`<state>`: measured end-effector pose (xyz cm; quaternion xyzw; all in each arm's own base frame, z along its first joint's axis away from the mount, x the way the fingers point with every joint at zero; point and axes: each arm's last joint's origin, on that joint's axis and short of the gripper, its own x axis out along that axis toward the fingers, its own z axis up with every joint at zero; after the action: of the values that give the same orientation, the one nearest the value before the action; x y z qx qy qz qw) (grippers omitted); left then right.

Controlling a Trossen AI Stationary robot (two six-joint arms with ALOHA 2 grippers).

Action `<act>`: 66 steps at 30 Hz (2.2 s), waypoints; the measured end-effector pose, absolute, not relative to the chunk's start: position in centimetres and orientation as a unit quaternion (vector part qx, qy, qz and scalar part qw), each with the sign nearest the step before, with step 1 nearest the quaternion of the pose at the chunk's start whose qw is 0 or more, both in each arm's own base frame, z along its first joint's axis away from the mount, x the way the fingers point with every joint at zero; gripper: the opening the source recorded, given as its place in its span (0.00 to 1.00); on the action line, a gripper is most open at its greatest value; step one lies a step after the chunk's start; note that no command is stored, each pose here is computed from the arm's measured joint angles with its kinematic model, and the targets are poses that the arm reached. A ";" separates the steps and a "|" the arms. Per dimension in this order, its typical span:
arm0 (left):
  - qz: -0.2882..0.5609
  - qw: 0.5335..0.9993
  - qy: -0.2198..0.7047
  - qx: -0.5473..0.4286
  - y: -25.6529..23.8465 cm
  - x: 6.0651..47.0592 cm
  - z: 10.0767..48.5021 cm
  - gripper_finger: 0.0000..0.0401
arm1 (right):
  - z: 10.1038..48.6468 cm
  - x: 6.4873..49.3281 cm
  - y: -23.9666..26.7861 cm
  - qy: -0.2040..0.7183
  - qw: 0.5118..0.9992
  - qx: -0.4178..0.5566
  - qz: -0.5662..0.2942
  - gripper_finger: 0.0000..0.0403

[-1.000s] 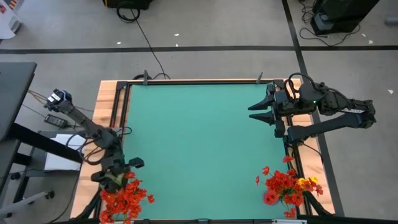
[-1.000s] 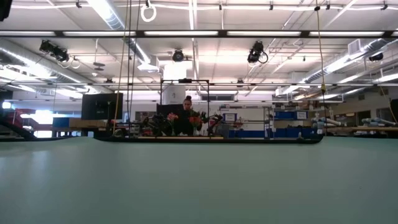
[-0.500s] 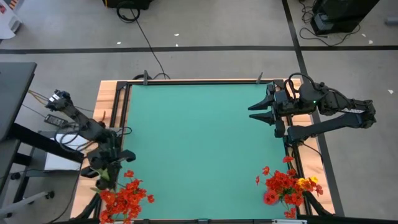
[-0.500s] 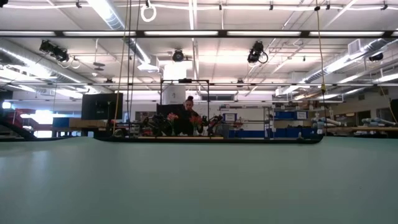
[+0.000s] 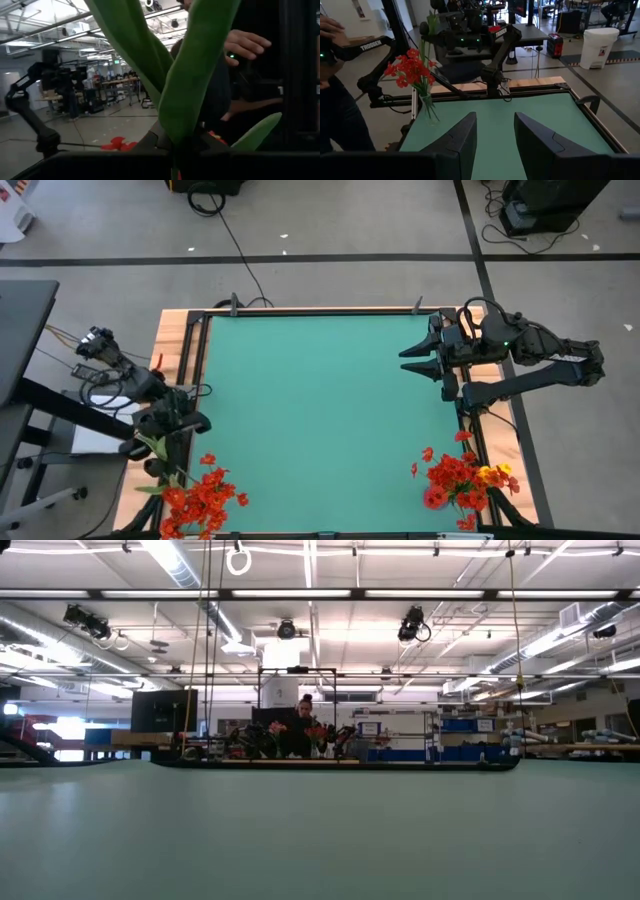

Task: Sort flowers into vase by color
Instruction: Put the black tulip into the transparent vase

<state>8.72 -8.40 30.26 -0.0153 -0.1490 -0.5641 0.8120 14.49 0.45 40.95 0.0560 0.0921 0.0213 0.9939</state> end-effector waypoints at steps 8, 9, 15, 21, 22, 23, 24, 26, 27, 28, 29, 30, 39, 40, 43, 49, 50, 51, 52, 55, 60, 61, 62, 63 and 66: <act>-0.520 0.846 -0.110 -0.038 -8.6 10.1 29.7 0.03 | 41.0 14.5 0.5 0.092 0.994 0.056 0.021 0.35; -0.517 0.848 -0.102 -0.048 -8.6 10.2 29.6 0.03 | 41.0 14.5 0.4 0.092 0.994 0.056 0.021 0.35; -0.517 0.847 -0.085 -0.085 -8.7 10.7 29.7 0.03 | 41.0 14.5 0.5 0.092 0.994 0.056 0.021 0.35; -0.519 0.845 -0.077 -0.097 -9.0 11.1 29.1 0.03 | 41.0 14.5 0.5 0.091 0.994 0.056 0.022 0.35; -0.520 0.844 -0.078 -0.104 -9.1 11.3 28.7 0.03 | 41.0 14.5 0.4 0.091 0.994 0.056 0.021 0.35; -0.521 0.842 -0.078 -0.113 -9.2 11.4 28.2 0.03 | 41.0 14.5 0.5 0.091 0.994 0.056 0.022 0.35; -0.522 0.840 -0.078 -0.123 -9.3 11.5 27.8 0.03 | 41.0 14.5 0.5 0.091 0.994 0.056 0.021 0.35; -0.524 0.837 -0.084 -0.136 -9.4 11.7 27.1 0.03 | 41.0 14.5 0.4 0.090 0.994 0.056 0.021 0.35; -0.525 0.835 -0.087 -0.138 -9.4 11.8 26.8 0.03 | 41.0 14.5 0.5 0.090 0.994 0.056 0.022 0.35; -0.525 0.835 -0.089 -0.137 -9.5 11.8 26.6 0.03 | 41.0 14.5 0.5 0.090 0.994 0.056 0.022 0.35; -0.525 0.836 -0.089 -0.135 -9.5 11.8 26.6 0.03 | 41.0 14.5 0.5 0.090 0.994 0.056 0.022 0.35; -0.524 0.836 -0.089 -0.133 -9.5 11.8 26.5 0.03 | 41.0 14.5 0.5 0.090 0.994 0.056 0.022 0.35; -0.525 0.836 -0.090 -0.132 -9.5 11.8 26.5 0.11 | 41.0 14.5 0.4 0.090 0.994 0.056 0.021 0.35; -0.525 0.836 -0.090 -0.132 -9.5 11.8 26.5 0.12 | 41.0 14.5 0.5 0.090 0.994 0.056 0.021 0.35; -0.526 0.837 -0.090 -0.120 -9.5 11.8 26.4 0.17 | 41.0 14.5 0.5 0.090 0.994 0.056 0.022 0.35; -0.540 0.835 -0.071 -0.075 -9.7 11.9 25.6 0.27 | 41.0 14.5 0.5 0.090 0.994 0.056 0.021 0.35; -0.543 0.834 -0.068 -0.066 -9.8 11.8 25.5 0.28 | 41.0 14.5 0.5 0.090 0.994 0.056 0.022 0.35; -0.547 0.832 -0.068 -0.058 -9.9 11.8 25.4 0.29 | 41.0 14.5 0.4 0.090 0.994 0.056 0.021 0.35; -0.550 0.831 -0.069 -0.052 -10.0 11.7 25.3 0.30 | 41.0 14.5 0.4 0.090 0.994 0.056 0.021 0.35; -0.557 0.826 -0.076 -0.049 -10.1 11.6 25.8 0.31 | 41.0 14.5 0.5 0.090 0.994 0.056 0.022 0.35; -0.567 0.815 -0.109 -0.048 -10.2 11.5 28.3 0.33 | 41.0 14.5 0.5 0.090 0.994 0.056 0.022 0.35; -0.567 0.815 -0.111 -0.048 -10.1 11.4 28.5 0.33 | 41.0 14.5 0.4 0.090 0.994 0.056 0.021 0.35; -0.567 0.815 -0.110 -0.048 -10.1 11.4 28.7 0.33 | 41.0 14.5 0.5 0.090 0.994 0.056 0.022 0.35; -0.567 0.815 -0.109 -0.049 -10.1 11.3 28.8 0.33 | 41.0 14.5 0.4 0.090 0.994 0.056 0.021 0.35; -0.567 0.816 -0.097 -0.050 -9.9 11.1 29.3 0.31 | 41.0 14.5 0.5 0.090 0.994 0.056 0.022 0.35</act>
<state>11.07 -9.87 29.31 -0.0497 -0.0968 -0.5673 0.8163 14.50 0.45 41.00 0.0560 0.0898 0.0216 0.9941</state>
